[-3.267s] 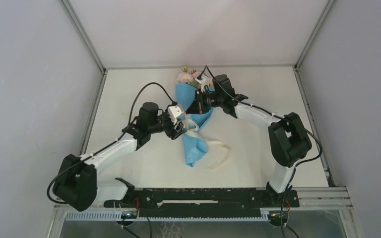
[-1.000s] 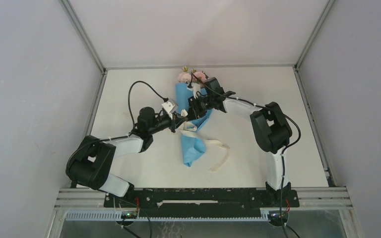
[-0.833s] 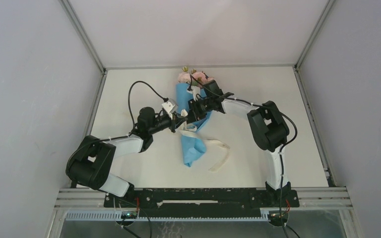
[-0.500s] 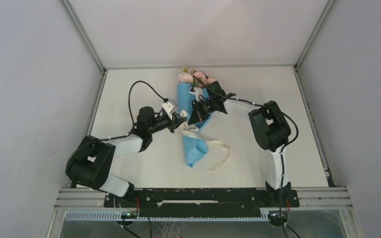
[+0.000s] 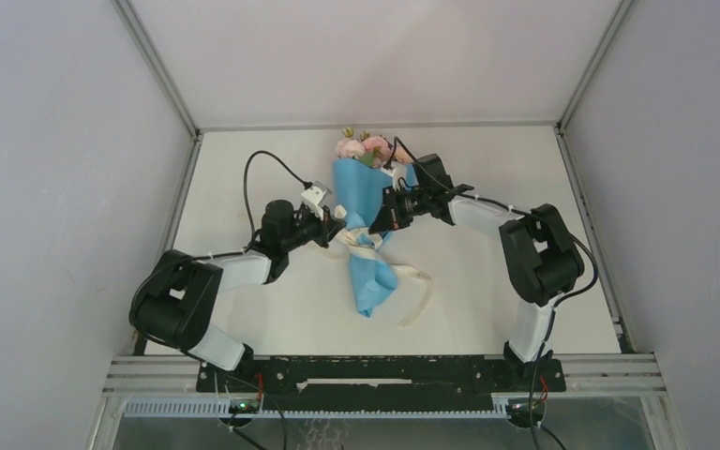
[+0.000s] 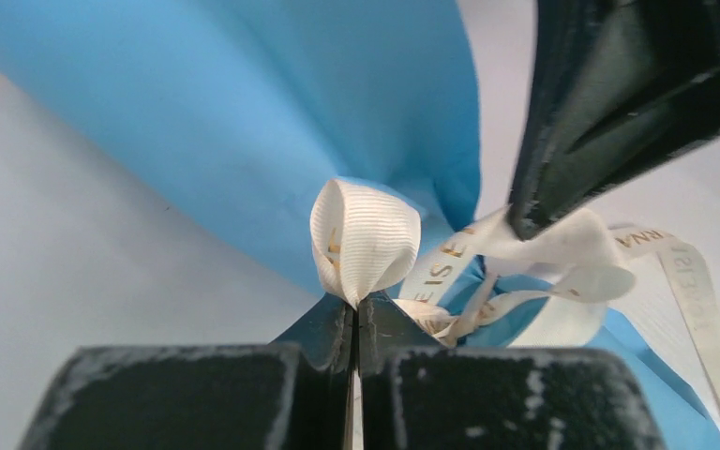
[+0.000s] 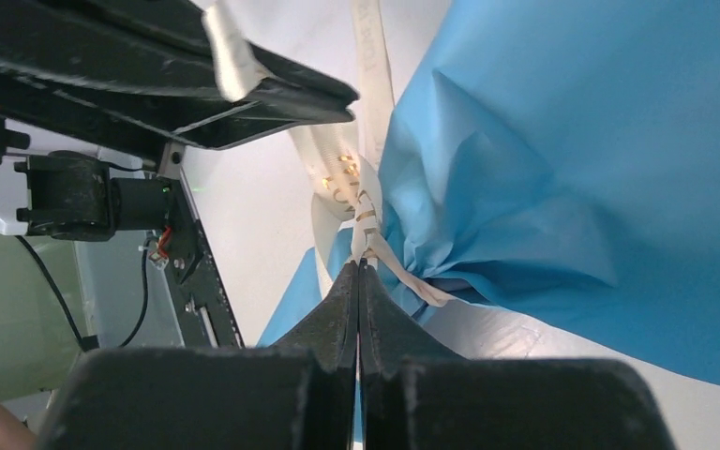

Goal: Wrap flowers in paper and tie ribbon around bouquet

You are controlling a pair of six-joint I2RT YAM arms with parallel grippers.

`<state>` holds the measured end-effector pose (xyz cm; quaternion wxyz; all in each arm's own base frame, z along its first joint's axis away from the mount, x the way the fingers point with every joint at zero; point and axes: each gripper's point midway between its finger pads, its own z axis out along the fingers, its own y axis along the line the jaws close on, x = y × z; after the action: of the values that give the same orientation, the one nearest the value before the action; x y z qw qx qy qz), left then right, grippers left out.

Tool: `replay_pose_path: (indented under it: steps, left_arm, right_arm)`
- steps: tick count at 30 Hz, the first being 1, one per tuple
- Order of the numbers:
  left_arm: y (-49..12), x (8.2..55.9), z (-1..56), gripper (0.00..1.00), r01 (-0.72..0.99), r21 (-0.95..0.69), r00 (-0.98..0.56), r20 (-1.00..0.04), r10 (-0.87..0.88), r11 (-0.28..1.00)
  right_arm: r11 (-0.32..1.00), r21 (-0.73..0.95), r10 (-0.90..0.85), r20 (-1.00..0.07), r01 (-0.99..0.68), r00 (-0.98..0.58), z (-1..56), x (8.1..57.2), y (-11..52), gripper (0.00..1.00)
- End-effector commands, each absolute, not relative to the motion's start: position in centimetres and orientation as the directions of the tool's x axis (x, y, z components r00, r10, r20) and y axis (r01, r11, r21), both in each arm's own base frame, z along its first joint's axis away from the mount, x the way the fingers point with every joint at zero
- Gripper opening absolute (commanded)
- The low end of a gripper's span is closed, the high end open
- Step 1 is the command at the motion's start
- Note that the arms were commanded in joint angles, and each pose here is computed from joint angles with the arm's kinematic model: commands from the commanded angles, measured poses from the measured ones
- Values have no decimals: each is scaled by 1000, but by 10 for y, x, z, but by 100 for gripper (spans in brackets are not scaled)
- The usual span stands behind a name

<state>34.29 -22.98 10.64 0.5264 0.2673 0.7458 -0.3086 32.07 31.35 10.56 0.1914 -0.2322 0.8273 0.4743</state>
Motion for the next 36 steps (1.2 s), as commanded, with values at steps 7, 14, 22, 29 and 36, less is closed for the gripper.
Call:
replay_pose_path:
  steps: [7,14,22,29,36]
  left_arm:
    - [-214,381,119,17,549,-247,-340,-939,-56,798]
    - [-191,382,120,65,421,-262,-349,-930,-112,868]
    - [-161,384,135,85,271,-272,-362,-918,-165,923]
    - [-117,372,118,86,131,-161,-481,-873,-80,978]
    - [-239,261,167,58,964,79,23,-976,216,254]
  right_arm:
    - [390,696,-167,-590,-603,-790,139,313,317,0]
    - [371,710,-157,-587,-599,-794,140,314,321,0]
    - [370,714,-157,-583,-595,-797,137,315,323,0]
    - [387,701,-171,-584,-599,-794,132,313,324,0]
    - [384,703,-164,-586,-599,-793,134,314,325,0]
